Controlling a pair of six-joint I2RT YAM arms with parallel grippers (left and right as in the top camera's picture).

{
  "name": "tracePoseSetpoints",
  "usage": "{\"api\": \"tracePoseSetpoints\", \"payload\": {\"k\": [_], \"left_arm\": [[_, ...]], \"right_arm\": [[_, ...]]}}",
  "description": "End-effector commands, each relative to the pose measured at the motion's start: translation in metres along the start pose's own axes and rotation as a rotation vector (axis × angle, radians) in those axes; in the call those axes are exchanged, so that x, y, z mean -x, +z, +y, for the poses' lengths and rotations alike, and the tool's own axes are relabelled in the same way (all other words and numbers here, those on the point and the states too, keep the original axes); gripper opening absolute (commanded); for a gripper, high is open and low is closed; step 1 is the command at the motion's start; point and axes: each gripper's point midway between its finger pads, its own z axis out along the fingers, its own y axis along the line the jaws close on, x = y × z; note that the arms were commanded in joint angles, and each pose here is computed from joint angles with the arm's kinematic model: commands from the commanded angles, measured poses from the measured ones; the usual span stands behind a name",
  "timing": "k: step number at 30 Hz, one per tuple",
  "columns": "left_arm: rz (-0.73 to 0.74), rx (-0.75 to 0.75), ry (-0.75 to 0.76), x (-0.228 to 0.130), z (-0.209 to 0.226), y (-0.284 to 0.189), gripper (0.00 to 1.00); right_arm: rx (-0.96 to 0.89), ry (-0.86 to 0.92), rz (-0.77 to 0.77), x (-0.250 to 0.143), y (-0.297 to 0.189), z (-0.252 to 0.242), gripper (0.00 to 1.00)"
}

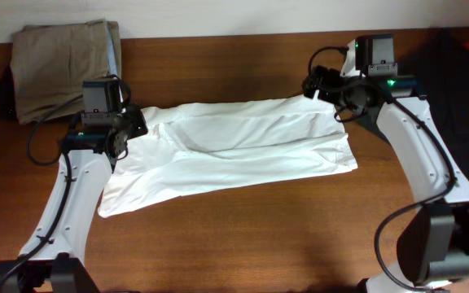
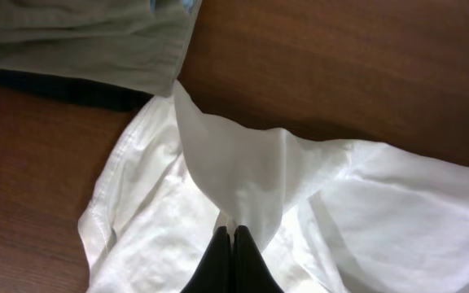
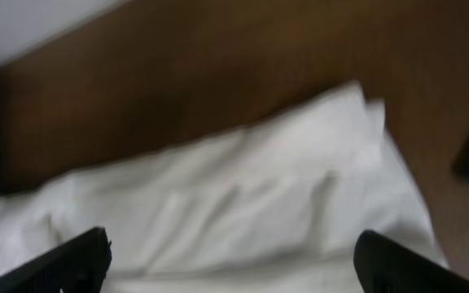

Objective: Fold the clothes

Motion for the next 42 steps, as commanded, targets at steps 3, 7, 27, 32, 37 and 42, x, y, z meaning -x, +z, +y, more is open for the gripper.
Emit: {"api": "tracePoseSetpoints", "payload": {"k": [3,7,27,32,37,42], "left_arm": [[0.006,-0.005,-0.024,-0.001,0.001,0.000,0.00],[0.008,-0.004,-0.024,-0.002,0.001,0.000,0.00],[0.071,0.014,-0.019,-0.017,0.003,0.023,0.00],[0.058,0.009,-0.020,-0.014,0.002,0.023,0.00],[-0.088,-0.095,-0.030,0.024,-0.015,-0.017,0.00],[-0.183,-0.074,-0.038,0.039,-0.007,-0.065,0.00]], "right_arm": [[-0.101,0.171,-0.010,0.010,0.052,-0.060,0.99],[-0.084,0.233,0.057,-0.005,0.092,-0.082,0.93],[-0.132,0.286,0.151,-0.038,0.128,-0.103,0.33],[-0.149,0.294,0.141,-0.036,0.128,-0.106,0.04],[-0.126,0.388,0.127,-0.022,0.100,-0.115,0.04],[-0.134,0.379,0.117,-0.015,0.074,-0.119,0.04]]}}
